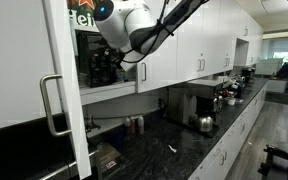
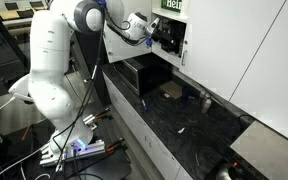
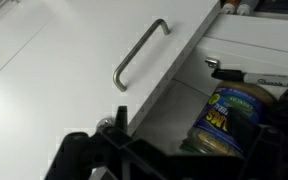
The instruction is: Open the top right cupboard door
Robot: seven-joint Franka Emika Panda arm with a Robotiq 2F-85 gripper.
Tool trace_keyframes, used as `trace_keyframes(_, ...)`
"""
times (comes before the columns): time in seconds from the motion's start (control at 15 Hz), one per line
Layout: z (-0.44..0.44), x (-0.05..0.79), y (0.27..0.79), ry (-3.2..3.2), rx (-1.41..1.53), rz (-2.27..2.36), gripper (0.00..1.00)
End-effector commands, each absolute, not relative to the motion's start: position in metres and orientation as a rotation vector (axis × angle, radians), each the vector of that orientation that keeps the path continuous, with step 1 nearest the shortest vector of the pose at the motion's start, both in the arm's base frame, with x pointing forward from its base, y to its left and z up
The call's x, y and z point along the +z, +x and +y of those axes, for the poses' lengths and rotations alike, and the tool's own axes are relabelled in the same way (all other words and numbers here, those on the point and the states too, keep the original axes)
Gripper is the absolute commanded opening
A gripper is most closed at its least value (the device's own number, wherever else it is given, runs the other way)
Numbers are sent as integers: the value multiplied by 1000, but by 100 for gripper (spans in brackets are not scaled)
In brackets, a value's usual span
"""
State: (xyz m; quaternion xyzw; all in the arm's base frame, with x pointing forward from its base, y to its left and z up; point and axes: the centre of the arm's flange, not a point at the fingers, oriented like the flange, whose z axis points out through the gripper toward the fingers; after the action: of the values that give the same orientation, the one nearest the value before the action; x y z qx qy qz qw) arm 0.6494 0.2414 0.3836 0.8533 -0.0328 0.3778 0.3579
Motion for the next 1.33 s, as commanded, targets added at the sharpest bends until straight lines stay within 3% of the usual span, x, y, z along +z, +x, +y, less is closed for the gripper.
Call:
trace_keyframes(0.0, 241, 384, 649, 2202, 975, -85, 100)
trace_keyframes(0.8, 233, 358, 693, 2033, 971, -156, 100)
trace_keyframes(1.27, 258, 361, 688, 1830, 1069, -179, 100)
